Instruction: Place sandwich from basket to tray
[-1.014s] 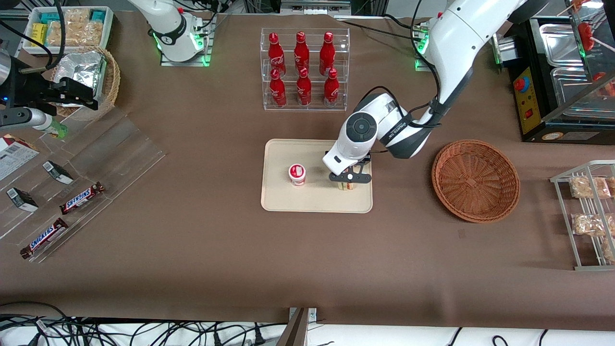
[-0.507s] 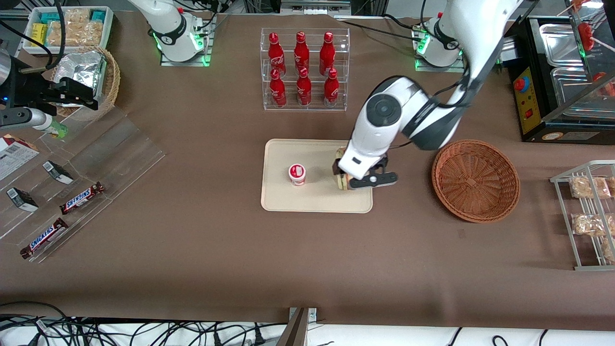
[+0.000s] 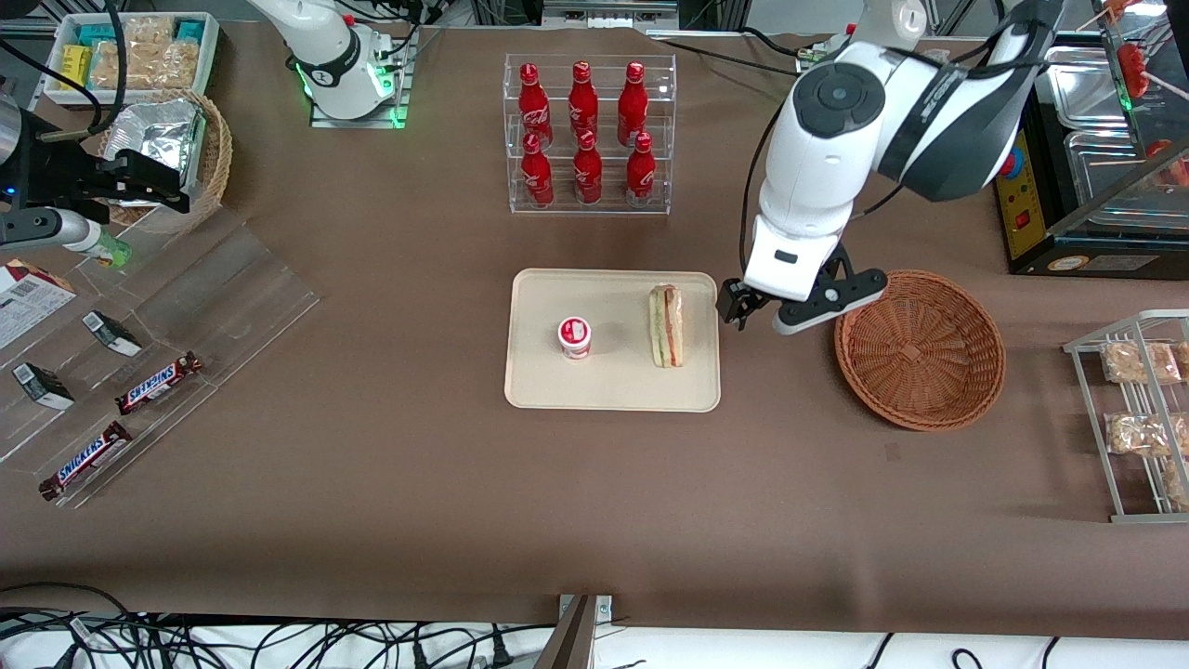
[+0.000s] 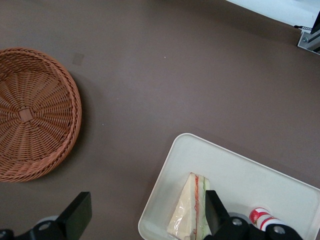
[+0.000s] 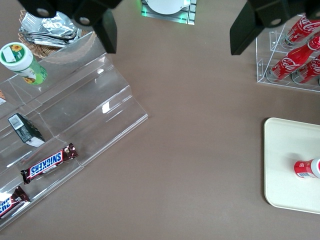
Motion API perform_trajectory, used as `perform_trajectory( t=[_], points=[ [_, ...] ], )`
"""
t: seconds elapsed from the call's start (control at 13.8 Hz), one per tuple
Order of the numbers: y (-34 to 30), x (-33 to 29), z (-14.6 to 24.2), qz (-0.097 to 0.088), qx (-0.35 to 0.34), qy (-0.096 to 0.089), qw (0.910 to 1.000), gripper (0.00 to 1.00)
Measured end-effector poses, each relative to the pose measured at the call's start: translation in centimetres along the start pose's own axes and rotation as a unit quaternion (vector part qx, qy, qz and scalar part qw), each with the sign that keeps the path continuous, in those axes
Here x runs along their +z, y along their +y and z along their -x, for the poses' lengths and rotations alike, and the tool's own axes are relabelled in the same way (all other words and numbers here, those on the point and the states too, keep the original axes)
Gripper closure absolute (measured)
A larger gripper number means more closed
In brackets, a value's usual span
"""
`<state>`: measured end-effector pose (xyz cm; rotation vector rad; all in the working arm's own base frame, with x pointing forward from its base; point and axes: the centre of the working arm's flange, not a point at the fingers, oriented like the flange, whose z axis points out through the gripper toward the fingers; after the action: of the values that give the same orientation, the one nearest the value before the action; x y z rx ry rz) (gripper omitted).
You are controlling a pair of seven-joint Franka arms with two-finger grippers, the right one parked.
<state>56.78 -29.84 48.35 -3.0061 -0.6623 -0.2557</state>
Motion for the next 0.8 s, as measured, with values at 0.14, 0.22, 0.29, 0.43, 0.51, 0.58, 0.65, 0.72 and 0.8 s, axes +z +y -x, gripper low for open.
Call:
perform_trajectory(
  t=[0.14, 0.22, 0.29, 0.43, 0.51, 0.58, 0.65, 0.72, 0.8],
  points=[
    [-1.2, -1.9, -0.6, -0.012, -0.014, 0.004, 0.9998, 0.00],
    [-2.0, -2.9, -1.3, -0.017, -0.023, 0.004, 0.9996, 0.00],
    [-2.8, -3.7, -2.2, -0.018, -0.034, 0.005, 0.9993, 0.00],
    [-4.8, -4.1, -4.5, -0.017, -0.048, 0.004, 0.9987, 0.00],
    [-5.8, -4.1, -5.6, -0.011, -0.043, -0.005, 0.9990, 0.00],
    [-6.9, -4.3, -6.6, -0.004, -0.037, -0.013, 0.9992, 0.00],
    [-8.2, -4.6, -7.7, 0.003, -0.031, -0.020, 0.9993, 0.00],
    [-9.7, -5.2, -8.7, 0.009, -0.022, -0.026, 0.9994, 0.00],
    [-11.5, -5.8, -9.6, 0.012, -0.011, -0.033, 0.9993, 0.00]
  ],
)
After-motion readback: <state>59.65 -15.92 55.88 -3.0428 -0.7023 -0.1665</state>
